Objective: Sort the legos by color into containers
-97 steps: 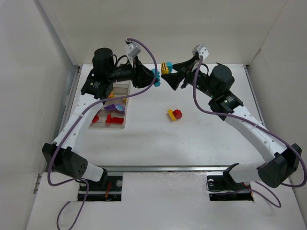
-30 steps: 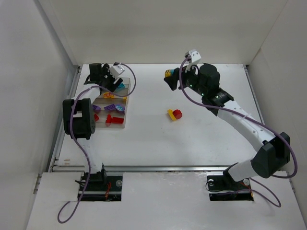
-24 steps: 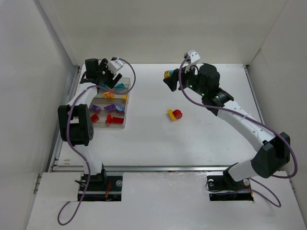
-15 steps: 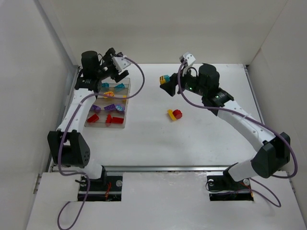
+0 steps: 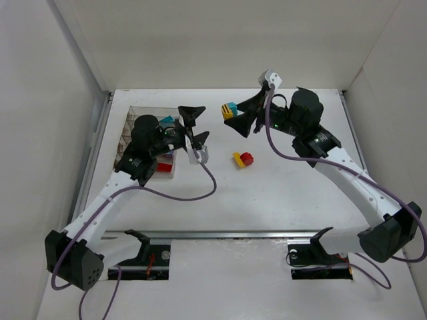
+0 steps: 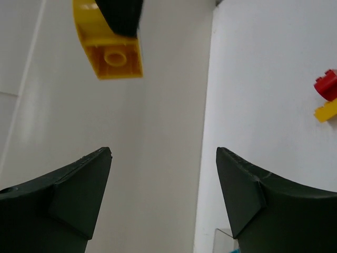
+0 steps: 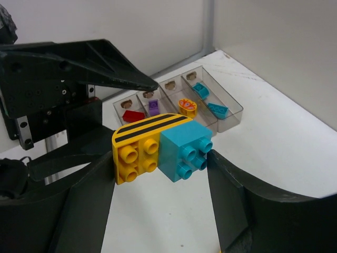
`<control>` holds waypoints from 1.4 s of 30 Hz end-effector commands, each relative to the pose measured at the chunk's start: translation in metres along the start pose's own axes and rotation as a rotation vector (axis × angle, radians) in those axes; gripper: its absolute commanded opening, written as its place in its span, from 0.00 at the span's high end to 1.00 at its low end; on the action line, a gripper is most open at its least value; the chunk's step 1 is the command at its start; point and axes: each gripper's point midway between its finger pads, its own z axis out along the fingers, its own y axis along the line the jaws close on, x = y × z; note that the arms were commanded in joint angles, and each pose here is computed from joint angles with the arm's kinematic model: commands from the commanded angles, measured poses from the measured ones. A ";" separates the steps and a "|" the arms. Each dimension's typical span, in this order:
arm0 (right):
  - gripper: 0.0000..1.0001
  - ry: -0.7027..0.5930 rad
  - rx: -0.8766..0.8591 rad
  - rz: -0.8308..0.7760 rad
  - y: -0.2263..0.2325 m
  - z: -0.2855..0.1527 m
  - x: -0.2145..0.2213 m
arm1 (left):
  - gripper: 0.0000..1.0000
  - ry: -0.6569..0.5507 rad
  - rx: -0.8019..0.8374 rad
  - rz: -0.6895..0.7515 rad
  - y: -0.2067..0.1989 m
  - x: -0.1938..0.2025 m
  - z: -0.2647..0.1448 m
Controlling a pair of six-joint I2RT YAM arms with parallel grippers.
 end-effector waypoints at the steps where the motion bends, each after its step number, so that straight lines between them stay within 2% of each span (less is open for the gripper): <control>1: 1.00 -0.063 -0.074 -0.032 0.025 -0.002 -0.027 | 0.22 -0.094 -0.142 0.157 0.042 -0.045 -0.002; 9: 1.00 -0.058 -0.118 -0.032 0.038 0.000 -0.025 | 0.21 -0.163 -0.160 0.070 0.052 -0.073 0.009; 11: 1.00 -0.058 -0.119 -0.032 0.038 0.000 -0.025 | 0.24 -0.178 -0.162 0.075 0.054 -0.079 0.010; 17: 1.00 -0.041 -0.126 -0.022 0.039 0.003 -0.017 | 0.54 -0.191 -0.158 0.042 0.058 -0.082 0.016; 23: 1.00 -0.023 -0.133 -0.012 0.040 0.009 -0.009 | 0.65 -0.195 -0.149 0.047 0.057 -0.084 0.019; 31: 1.00 -0.016 -0.132 -0.017 0.037 0.014 -0.006 | 0.94 -0.207 -0.152 0.053 0.058 -0.088 0.016; 32: 1.00 -0.016 -0.132 -0.017 0.037 0.014 -0.006 | 0.94 -0.203 -0.145 0.048 0.055 -0.086 0.017; 33: 1.00 -0.016 -0.132 -0.017 0.037 0.014 -0.006 | 1.00 -0.207 -0.153 0.054 0.057 -0.089 0.014; 34: 1.00 -0.016 -0.132 -0.017 0.037 0.014 -0.006 | 1.00 -0.207 -0.153 0.054 0.057 -0.089 0.014; 36: 0.76 -0.014 -0.141 -0.017 0.037 0.016 -0.007 | 1.00 -0.208 -0.152 0.044 0.057 -0.089 0.014; 37: 0.56 -0.015 -0.141 -0.017 0.037 0.016 -0.007 | 1.00 -0.213 -0.156 0.021 0.058 -0.091 0.012; 40: 0.33 -0.017 -0.123 -0.017 0.034 0.016 -0.007 | 1.00 -0.219 -0.136 -0.009 0.054 -0.092 0.012; 41: 0.13 -0.028 -0.115 -0.023 0.032 0.012 -0.012 | 1.00 -0.220 -0.135 -0.024 0.054 -0.092 0.012; 42: 0.04 -0.031 -0.094 -0.023 0.026 0.011 -0.013 | 1.00 -0.215 -0.134 -0.075 0.053 -0.091 0.012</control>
